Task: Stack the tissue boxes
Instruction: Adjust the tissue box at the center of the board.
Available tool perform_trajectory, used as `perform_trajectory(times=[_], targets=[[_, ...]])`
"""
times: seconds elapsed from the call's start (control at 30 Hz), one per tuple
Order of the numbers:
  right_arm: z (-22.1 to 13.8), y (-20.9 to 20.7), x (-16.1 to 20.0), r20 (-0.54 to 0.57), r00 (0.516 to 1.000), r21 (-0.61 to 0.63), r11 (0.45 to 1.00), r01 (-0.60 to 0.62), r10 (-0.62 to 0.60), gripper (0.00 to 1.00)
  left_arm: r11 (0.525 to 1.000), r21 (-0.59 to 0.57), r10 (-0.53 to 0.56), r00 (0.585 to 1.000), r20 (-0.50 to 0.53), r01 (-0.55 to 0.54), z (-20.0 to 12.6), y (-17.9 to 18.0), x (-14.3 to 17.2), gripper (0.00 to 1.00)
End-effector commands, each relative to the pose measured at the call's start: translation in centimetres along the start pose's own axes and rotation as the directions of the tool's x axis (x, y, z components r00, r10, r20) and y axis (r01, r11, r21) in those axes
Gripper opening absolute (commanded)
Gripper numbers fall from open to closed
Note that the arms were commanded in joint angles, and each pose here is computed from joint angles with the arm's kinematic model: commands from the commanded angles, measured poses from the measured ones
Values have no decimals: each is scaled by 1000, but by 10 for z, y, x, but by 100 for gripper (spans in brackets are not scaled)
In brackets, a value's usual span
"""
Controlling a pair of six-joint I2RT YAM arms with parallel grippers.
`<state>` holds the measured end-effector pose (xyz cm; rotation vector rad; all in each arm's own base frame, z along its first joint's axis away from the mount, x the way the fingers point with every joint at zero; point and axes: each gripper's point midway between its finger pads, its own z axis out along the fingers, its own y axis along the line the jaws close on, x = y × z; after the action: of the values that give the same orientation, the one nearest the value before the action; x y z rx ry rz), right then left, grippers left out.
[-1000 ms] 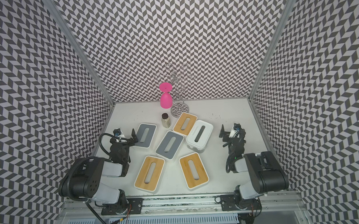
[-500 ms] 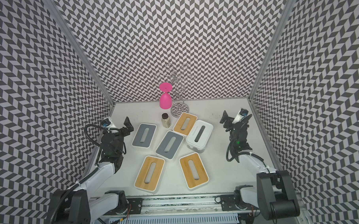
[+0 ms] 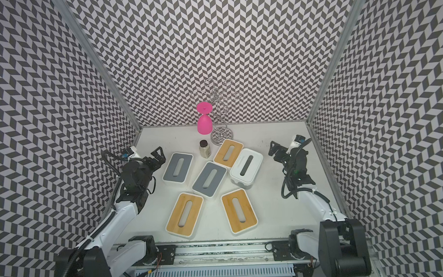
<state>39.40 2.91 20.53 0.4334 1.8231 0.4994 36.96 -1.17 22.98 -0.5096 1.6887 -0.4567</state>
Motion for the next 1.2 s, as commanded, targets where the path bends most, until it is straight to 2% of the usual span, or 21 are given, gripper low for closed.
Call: perform_trajectory(times=[0.0,0.07,0.23,0.47,0.63,0.77,0.97,1.1,1.17], targets=[[-2,19,21,-123,989,-104,991,-89,76,99,990,118,-63,991,-115,77,-9,-41,19,99],[-1,25,33,-187,980,-120,988,-98,75,99,984,155,-58,986,-156,82,-15,-64,32,100],[2,38,49,-244,969,-153,986,-72,33,99,965,240,-45,964,-261,110,-30,-112,68,99],[24,58,60,-322,947,-185,981,-62,-1,99,913,347,-40,896,-443,213,-62,-177,130,100],[50,60,59,-349,937,-170,985,-40,-22,99,880,383,-36,844,-534,280,-85,-213,162,99],[68,63,60,-381,924,-172,985,-32,-36,99,872,372,-36,800,-599,317,-96,-230,190,99],[89,64,70,-427,903,-179,983,-35,-46,99,879,336,-34,748,-663,338,-91,-240,230,100],[99,64,77,-457,888,-187,981,-43,-48,99,880,331,-29,736,-676,340,-82,-248,246,100],[103,63,82,-473,880,-187,981,-48,-47,99,882,338,-21,746,-666,327,-75,-251,252,99]])
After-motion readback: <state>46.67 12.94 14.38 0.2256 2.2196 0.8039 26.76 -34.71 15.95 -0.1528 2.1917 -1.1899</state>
